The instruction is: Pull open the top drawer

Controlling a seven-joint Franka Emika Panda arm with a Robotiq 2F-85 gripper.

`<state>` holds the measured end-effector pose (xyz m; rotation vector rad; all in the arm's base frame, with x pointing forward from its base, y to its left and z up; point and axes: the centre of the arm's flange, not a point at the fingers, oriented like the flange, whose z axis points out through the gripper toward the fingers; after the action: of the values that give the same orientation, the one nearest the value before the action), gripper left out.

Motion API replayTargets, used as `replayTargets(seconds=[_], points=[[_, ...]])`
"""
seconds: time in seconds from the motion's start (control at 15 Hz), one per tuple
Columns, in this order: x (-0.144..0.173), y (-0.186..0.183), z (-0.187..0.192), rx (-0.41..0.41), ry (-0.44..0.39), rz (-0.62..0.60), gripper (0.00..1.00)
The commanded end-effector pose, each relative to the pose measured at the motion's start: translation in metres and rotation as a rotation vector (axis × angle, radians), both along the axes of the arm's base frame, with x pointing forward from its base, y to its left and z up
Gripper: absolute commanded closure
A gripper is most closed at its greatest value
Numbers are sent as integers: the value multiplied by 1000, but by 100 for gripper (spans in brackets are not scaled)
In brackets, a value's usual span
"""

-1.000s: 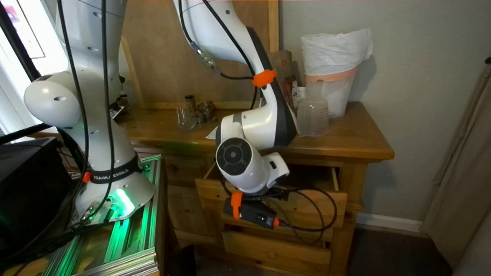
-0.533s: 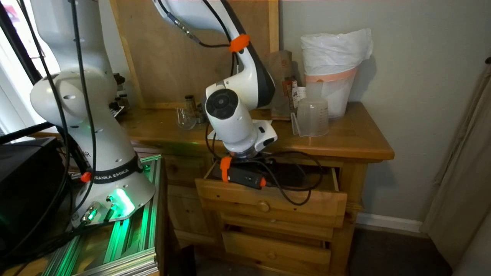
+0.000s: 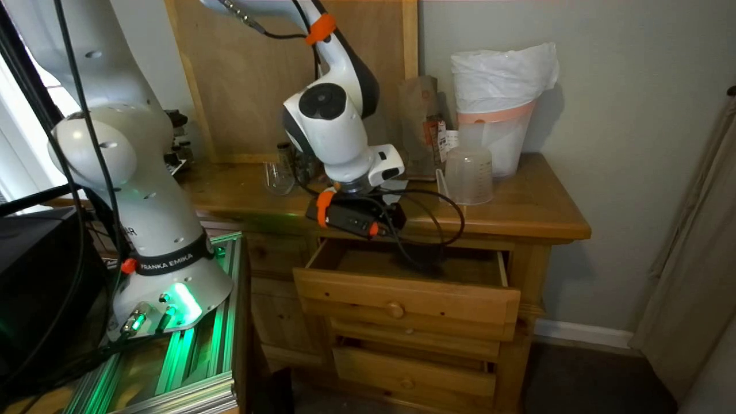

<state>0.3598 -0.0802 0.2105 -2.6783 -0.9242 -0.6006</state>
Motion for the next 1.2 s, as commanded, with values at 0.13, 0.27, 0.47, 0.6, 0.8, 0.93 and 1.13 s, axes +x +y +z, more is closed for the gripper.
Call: replayTargets(seconds=[0.13,0.27,0.47,0.6,0.8,0.93,1.13], points=[[6,24,30,69,64,-114,0],[9,29,30,85,78,-154,0],[13,33,29,137,101,-199,0],[16,35,26,158,117,-229,0],[18,36,22,168,132,-270,0],[21,35,17,168,132,-300,0],[27,36,12,179,133,-311,0]])
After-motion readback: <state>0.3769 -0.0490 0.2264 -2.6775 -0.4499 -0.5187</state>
